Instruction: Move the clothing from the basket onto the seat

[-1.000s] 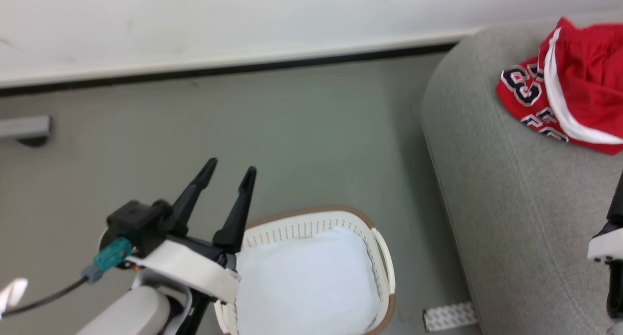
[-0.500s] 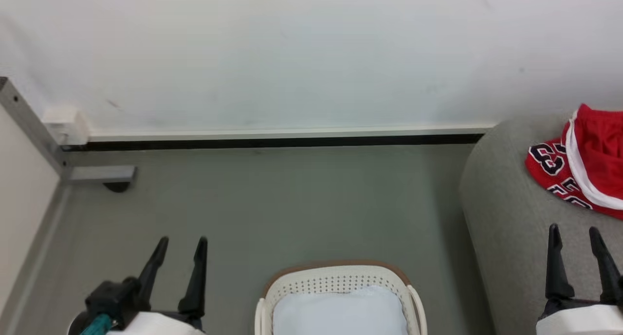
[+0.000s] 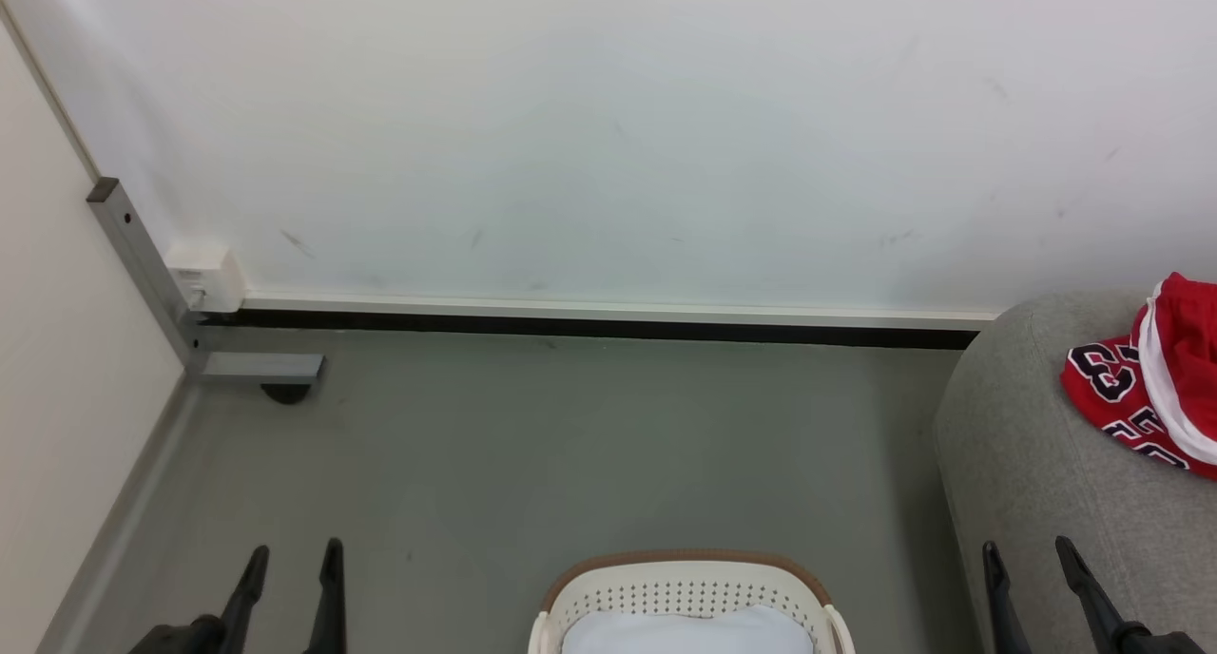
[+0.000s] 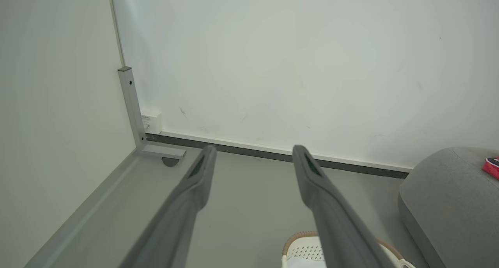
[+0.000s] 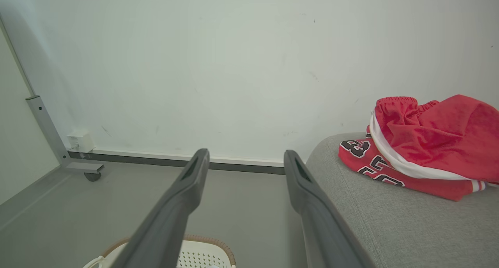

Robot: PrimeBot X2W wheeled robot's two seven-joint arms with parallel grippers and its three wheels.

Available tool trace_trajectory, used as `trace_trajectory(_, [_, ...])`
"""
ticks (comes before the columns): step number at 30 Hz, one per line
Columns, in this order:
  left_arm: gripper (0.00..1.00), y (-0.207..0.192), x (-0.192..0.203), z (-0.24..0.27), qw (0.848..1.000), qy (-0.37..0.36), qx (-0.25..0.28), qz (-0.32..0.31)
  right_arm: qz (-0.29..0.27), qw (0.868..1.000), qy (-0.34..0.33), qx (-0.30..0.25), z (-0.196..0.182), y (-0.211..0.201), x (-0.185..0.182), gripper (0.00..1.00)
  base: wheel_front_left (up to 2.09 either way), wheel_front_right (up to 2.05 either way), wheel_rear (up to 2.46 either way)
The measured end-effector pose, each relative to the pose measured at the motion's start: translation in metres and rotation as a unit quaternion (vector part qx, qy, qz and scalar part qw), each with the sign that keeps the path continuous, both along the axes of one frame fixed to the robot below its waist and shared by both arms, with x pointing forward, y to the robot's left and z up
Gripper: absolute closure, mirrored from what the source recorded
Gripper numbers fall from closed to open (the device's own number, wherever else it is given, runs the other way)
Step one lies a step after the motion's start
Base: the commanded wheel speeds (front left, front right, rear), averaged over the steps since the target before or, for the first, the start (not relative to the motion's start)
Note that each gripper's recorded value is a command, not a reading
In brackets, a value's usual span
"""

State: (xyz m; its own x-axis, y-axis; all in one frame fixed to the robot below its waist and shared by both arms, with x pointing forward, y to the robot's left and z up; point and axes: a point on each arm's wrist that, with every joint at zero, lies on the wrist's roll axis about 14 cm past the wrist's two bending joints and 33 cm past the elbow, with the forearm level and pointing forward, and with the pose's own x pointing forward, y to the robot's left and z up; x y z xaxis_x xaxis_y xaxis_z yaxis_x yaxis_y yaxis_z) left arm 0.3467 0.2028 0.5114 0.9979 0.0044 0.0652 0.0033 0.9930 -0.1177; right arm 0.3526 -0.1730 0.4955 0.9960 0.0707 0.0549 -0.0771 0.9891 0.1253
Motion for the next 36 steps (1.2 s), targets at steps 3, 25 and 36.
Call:
trace_trajectory(3, [0.0,0.0,-0.004,-0.004,1.0,0.002,-0.003,0.001,0.004,1.0,0.0,0.003,0.0,0.003,-0.003,0.0,0.0,0.0,0.0])
trace_trajectory(25, [0.0,-0.023,-0.001,-0.025,0.999,0.025,-0.009,-0.042,-0.004,1.0,0.006,0.01,-0.004,-0.002,-0.012,0.0,0.0,0.0,0.0])
trace_trajectory(36, [1.0,-0.028,-0.013,-0.057,0.995,0.081,-0.045,-0.033,-0.011,0.997,0.06,0.044,-0.036,0.001,-0.024,1.0,0.0,0.0,0.0])
